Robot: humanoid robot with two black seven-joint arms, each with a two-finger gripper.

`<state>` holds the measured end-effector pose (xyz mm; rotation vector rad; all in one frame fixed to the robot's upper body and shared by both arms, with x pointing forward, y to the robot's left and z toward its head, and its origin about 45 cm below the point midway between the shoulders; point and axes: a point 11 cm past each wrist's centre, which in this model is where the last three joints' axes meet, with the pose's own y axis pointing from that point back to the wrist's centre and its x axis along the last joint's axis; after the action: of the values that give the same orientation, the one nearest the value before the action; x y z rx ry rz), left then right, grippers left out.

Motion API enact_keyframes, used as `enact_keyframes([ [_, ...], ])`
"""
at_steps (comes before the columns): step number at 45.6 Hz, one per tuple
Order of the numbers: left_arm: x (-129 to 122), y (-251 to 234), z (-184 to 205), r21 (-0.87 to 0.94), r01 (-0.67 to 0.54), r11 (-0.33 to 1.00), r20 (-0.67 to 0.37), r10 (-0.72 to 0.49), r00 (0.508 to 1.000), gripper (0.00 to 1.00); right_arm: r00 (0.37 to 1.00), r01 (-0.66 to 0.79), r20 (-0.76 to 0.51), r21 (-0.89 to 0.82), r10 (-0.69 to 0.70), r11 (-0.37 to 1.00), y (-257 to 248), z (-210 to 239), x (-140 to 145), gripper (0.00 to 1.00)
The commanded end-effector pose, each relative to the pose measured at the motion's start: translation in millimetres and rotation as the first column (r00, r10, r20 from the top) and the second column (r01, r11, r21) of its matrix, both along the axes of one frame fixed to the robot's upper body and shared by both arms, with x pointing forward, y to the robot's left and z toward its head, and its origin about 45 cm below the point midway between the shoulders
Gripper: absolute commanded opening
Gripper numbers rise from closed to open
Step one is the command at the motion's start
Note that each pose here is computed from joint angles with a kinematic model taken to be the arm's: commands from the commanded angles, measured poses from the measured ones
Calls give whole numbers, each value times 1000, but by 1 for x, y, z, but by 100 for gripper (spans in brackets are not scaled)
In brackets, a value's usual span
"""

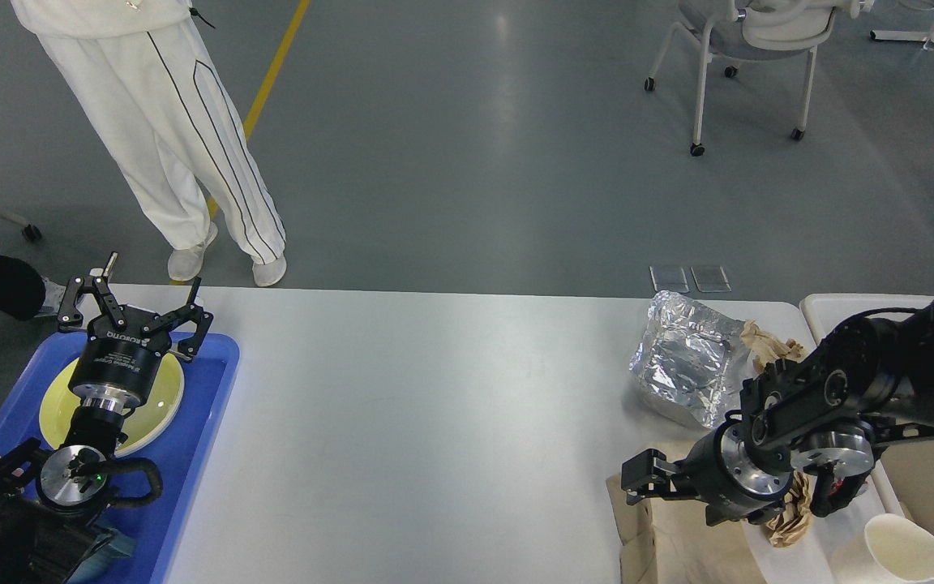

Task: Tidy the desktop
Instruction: 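Close the right gripper on the crumpled brown paper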

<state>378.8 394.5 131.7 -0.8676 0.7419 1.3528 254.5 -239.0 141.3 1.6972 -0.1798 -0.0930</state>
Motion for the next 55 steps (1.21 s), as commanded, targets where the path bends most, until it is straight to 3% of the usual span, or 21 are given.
enact_keyframes([
  [1,0,0,0,1,0,1000,-1,0,1000,97,1000,-26,17,-4,26,1000,8,-18,-1,100],
  [13,0,0,0,0,-1,1000,-1,1,1000,97,996,-67,48,-51,70,996,5,-63,-19,100],
  [16,0,0,0,0,-1,1000,-1,1,1000,97,992,-92,77,-42,95,995,7,-71,-21,95],
  [18,0,0,0,0,-1,1000,-1,1,1000,97,988,-117,96,-32,120,993,9,-75,-21,80],
  [23,0,0,0,1,0,1000,-1,0,1000,97,974,-181,136,-5,180,984,21,-80,-23,25],
  [28,0,1,0,1,-1,1000,0,1,1000,97,971,-190,146,-21,191,982,19,-81,-24,0],
  [55,0,1,0,1,0,1000,1,0,1000,97,972,-212,97,-28,213,977,16,-58,-47,0],
])
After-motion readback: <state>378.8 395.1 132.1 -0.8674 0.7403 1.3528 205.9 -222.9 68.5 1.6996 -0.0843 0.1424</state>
